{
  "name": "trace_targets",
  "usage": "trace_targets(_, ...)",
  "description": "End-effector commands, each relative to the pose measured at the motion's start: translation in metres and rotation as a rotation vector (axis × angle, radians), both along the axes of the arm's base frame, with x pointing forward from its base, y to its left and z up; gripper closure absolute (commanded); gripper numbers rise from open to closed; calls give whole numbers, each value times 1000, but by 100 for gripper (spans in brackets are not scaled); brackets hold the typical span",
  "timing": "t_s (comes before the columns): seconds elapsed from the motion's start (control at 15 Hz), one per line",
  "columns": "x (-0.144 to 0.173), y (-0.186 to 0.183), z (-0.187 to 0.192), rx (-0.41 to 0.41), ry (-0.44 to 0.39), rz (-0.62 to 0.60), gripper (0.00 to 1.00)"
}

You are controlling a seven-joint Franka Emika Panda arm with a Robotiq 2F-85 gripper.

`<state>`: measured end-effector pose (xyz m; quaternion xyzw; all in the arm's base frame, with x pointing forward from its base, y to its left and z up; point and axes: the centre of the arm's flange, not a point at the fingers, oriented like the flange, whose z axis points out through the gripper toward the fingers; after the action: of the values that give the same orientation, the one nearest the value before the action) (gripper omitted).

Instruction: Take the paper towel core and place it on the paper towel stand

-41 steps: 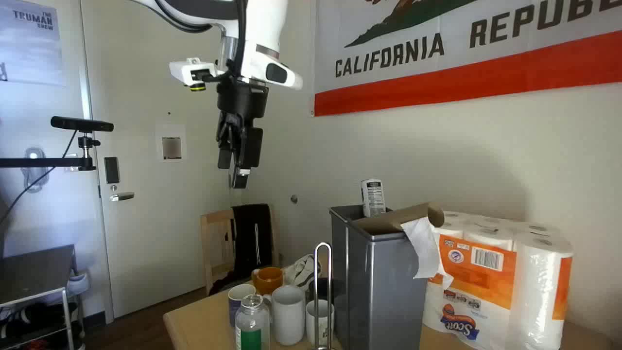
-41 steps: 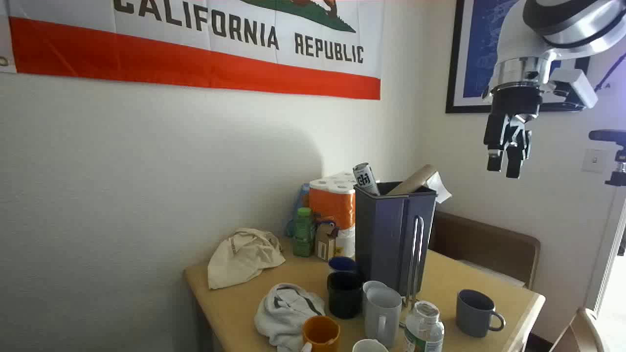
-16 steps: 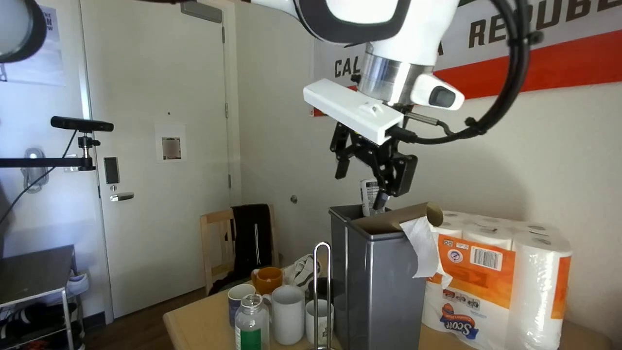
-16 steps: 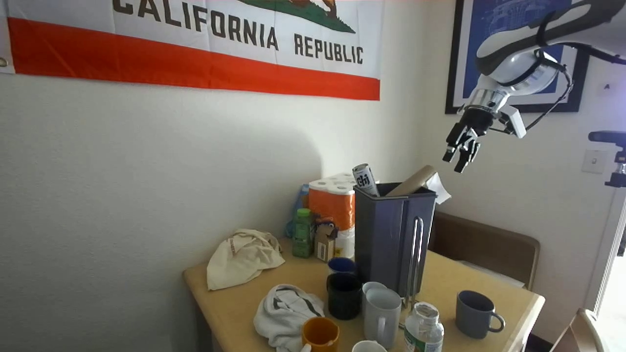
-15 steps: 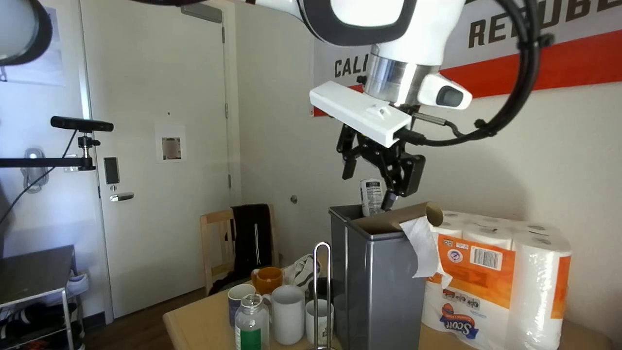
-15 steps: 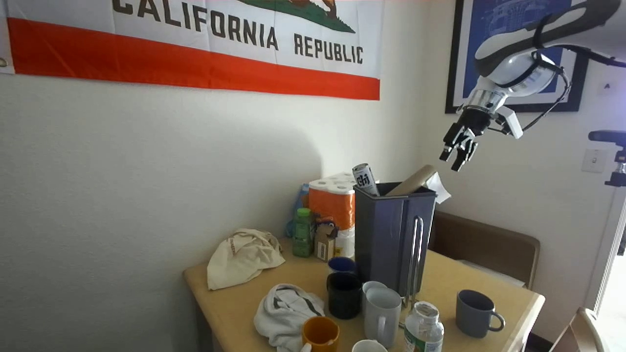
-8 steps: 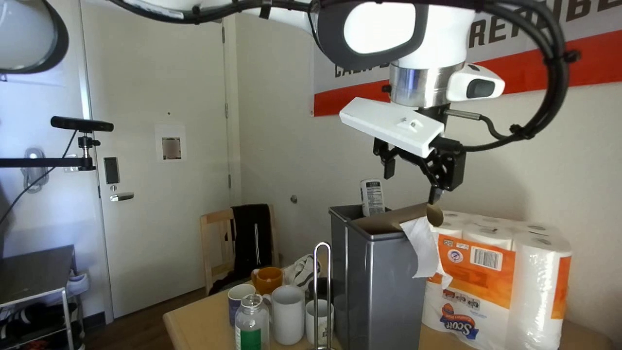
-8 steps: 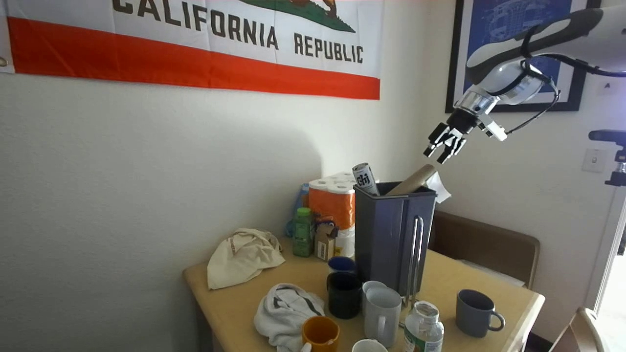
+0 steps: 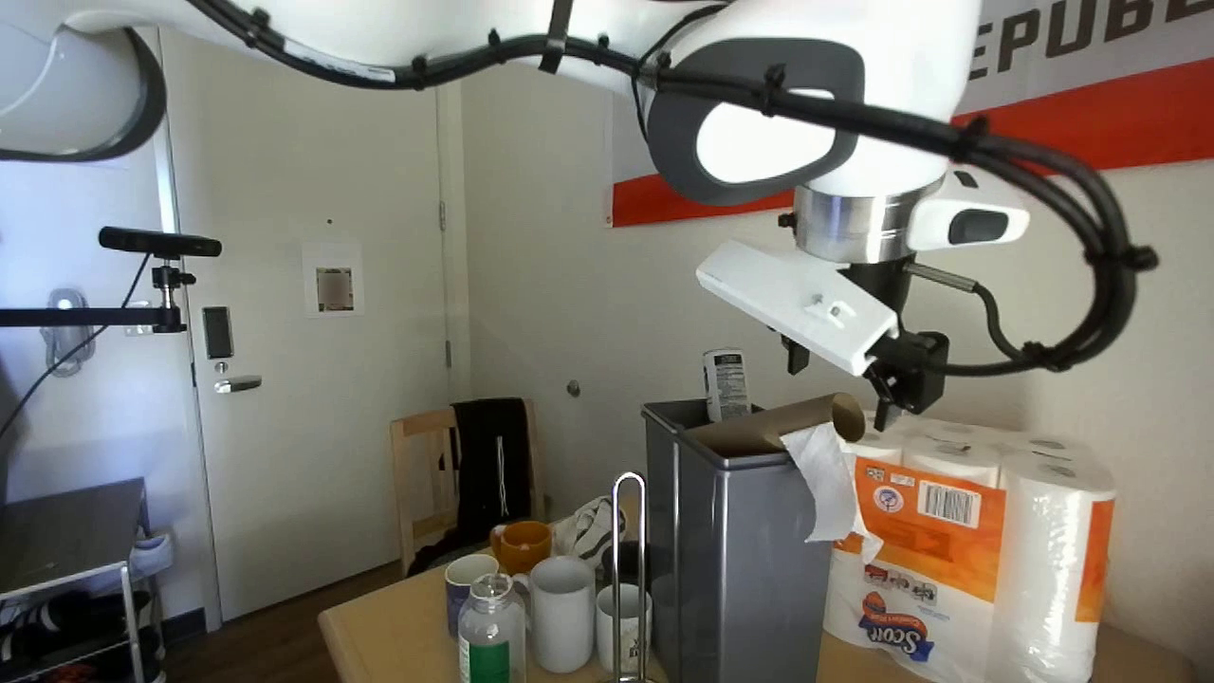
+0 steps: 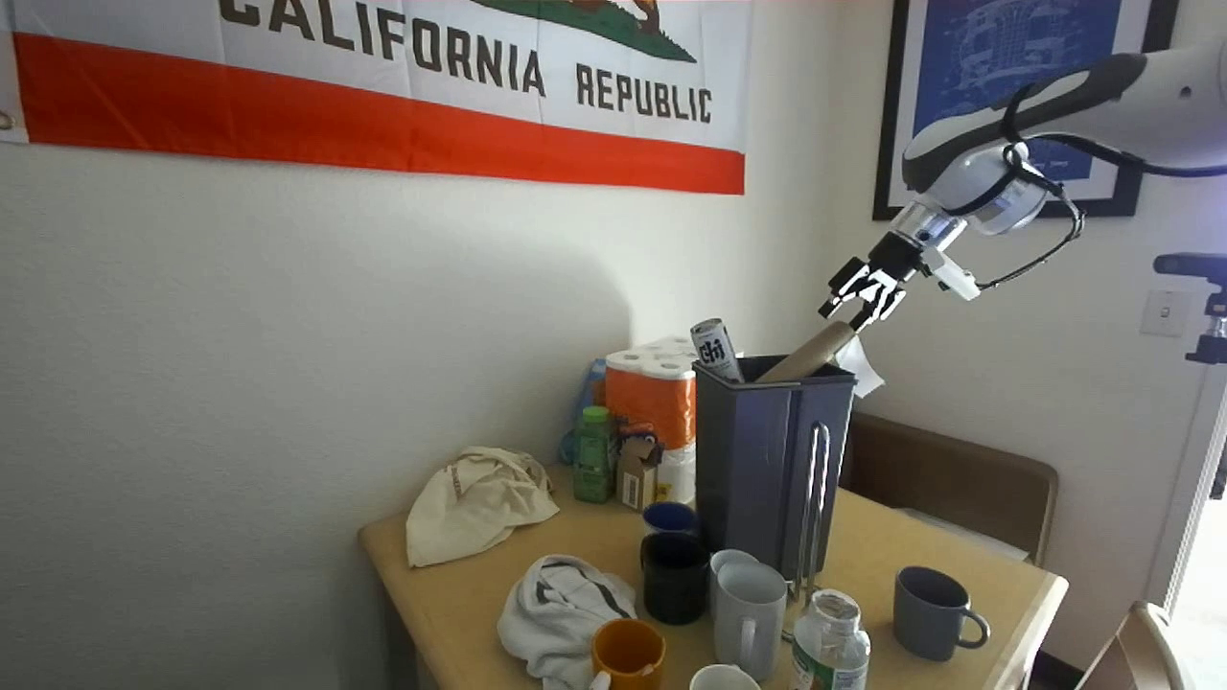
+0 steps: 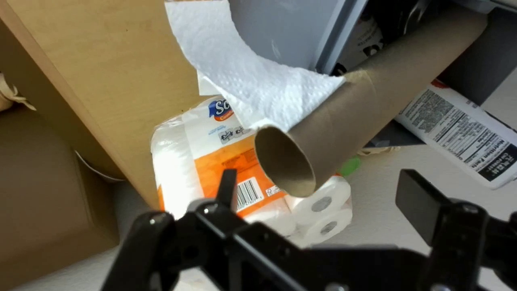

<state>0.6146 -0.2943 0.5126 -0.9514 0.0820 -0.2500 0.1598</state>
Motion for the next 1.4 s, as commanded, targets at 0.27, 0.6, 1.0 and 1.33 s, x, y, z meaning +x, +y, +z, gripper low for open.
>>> trace_targets(0.27,0,-12,-22,180,-27,-21,0)
trace_targets(0.6,1,7,-12,313,-6,35,0)
trace_targets(1.0,-9,15,-14,403,88,82,48)
trace_targets(1.33,-19,13,-1,431,132,87,78)
